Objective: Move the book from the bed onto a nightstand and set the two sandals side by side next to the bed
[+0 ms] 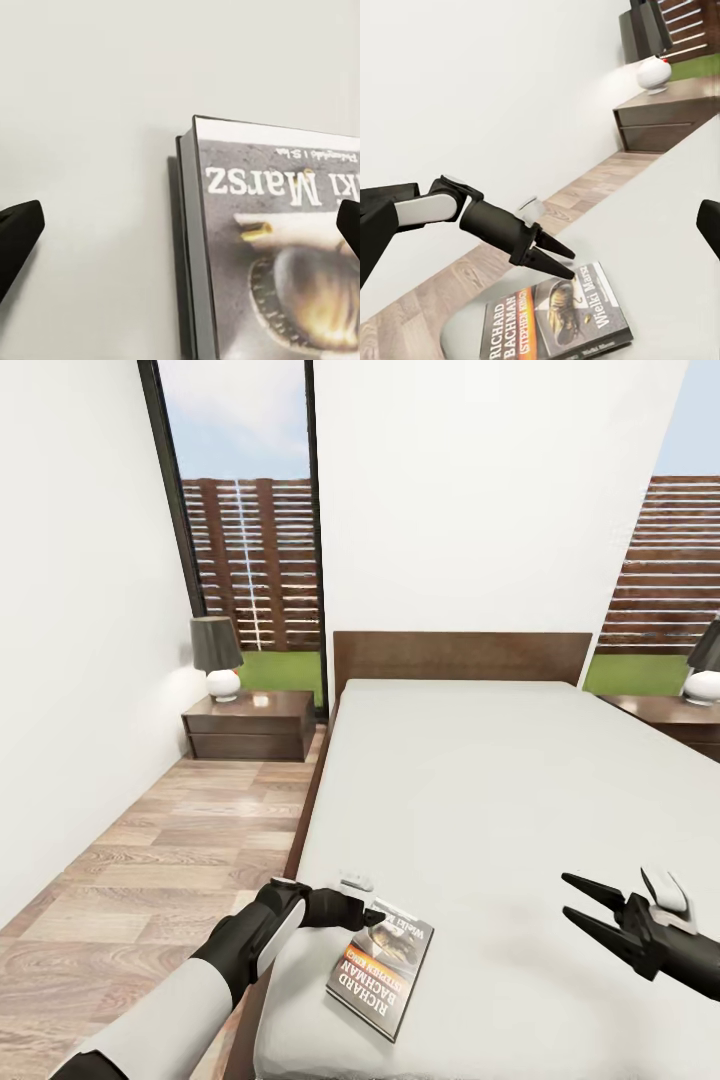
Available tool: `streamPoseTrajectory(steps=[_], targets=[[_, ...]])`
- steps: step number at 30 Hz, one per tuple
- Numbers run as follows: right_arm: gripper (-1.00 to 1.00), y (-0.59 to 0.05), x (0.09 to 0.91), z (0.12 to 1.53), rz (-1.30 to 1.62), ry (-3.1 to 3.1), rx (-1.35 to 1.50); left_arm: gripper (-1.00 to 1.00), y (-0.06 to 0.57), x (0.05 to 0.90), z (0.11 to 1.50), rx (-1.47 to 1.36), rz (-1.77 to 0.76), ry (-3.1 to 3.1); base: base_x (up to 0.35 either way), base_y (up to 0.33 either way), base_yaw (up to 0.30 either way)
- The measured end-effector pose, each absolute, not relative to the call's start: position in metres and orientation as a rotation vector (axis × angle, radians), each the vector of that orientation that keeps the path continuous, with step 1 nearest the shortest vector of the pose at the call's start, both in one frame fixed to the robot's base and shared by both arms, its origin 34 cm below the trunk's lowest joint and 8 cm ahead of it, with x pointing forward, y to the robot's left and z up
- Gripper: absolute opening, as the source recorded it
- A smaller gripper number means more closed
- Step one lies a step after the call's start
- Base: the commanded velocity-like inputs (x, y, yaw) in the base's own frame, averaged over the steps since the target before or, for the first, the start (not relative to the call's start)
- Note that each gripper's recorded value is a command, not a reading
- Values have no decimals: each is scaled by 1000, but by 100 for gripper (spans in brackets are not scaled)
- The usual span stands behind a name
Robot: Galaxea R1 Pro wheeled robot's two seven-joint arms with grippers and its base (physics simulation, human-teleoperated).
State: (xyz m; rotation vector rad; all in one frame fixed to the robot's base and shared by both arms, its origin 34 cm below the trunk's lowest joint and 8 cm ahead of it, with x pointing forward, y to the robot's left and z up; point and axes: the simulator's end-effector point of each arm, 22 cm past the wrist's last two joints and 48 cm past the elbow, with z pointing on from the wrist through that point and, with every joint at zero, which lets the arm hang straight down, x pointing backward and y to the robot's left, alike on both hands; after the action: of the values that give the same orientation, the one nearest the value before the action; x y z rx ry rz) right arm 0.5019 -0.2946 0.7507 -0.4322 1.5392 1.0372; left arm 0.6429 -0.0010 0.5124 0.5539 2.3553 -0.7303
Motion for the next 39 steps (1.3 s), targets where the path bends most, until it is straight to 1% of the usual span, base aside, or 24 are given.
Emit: streamPoseTrajectory(steps=[39], targets=[[100, -294, 502, 743, 1033, 1544, -428, 100, -4, 644, 512, 561, -732, 2338, 0, 0, 0]])
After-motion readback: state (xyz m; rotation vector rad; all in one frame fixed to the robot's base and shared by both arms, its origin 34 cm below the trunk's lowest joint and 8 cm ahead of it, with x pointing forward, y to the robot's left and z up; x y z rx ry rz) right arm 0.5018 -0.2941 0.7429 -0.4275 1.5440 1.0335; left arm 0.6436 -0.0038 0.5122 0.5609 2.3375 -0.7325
